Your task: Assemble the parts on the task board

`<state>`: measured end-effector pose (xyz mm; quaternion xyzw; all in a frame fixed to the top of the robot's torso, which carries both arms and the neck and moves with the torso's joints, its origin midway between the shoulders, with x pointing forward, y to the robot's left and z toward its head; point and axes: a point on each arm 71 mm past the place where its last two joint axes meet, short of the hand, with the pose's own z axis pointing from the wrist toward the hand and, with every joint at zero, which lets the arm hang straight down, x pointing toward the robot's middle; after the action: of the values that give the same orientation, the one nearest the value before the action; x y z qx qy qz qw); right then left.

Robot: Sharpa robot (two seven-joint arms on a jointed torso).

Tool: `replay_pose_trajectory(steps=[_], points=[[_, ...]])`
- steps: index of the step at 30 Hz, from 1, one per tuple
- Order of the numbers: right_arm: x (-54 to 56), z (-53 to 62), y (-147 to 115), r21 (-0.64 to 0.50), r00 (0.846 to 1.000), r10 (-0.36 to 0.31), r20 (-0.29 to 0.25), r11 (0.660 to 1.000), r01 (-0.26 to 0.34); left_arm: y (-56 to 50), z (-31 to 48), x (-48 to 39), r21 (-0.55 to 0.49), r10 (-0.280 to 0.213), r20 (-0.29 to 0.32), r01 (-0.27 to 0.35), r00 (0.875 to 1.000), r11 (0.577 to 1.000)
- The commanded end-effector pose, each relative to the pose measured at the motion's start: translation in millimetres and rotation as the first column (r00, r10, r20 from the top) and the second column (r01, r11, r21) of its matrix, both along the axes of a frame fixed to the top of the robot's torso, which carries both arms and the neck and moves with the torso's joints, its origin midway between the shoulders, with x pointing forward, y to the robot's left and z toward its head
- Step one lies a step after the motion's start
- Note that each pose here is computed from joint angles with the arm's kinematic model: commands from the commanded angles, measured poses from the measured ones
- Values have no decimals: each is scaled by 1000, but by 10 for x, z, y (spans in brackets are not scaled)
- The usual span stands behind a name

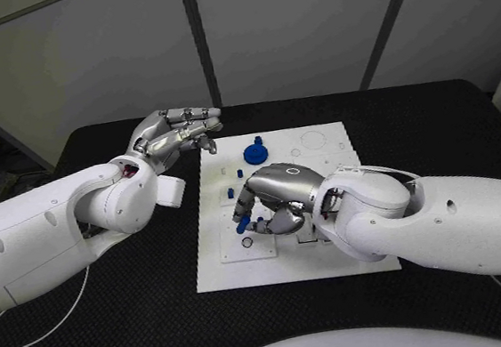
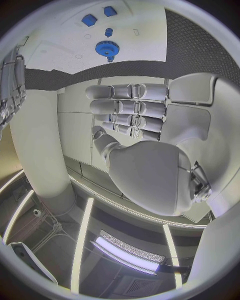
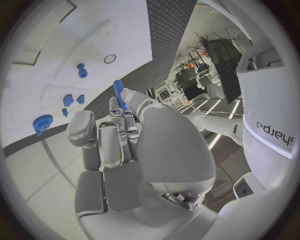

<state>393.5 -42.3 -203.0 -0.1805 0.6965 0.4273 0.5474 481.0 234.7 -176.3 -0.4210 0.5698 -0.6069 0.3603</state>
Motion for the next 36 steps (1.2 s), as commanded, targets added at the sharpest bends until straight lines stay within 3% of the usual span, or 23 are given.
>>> replay_pose_trajectory(steps=[1, 13, 36], points=[[1, -56, 28, -24, 999, 31, -16, 999, -32, -16, 15, 0, -14, -12, 2, 12, 1000, 1000], [53, -161, 65, -69, 999, 36, -28, 997, -38, -20, 15, 0, -15, -13, 2, 13, 1000, 1000], [60, -246, 82, -147, 998, 43, -37, 988, -48, -28, 16, 0, -16, -14, 2, 14, 1000, 1000]])
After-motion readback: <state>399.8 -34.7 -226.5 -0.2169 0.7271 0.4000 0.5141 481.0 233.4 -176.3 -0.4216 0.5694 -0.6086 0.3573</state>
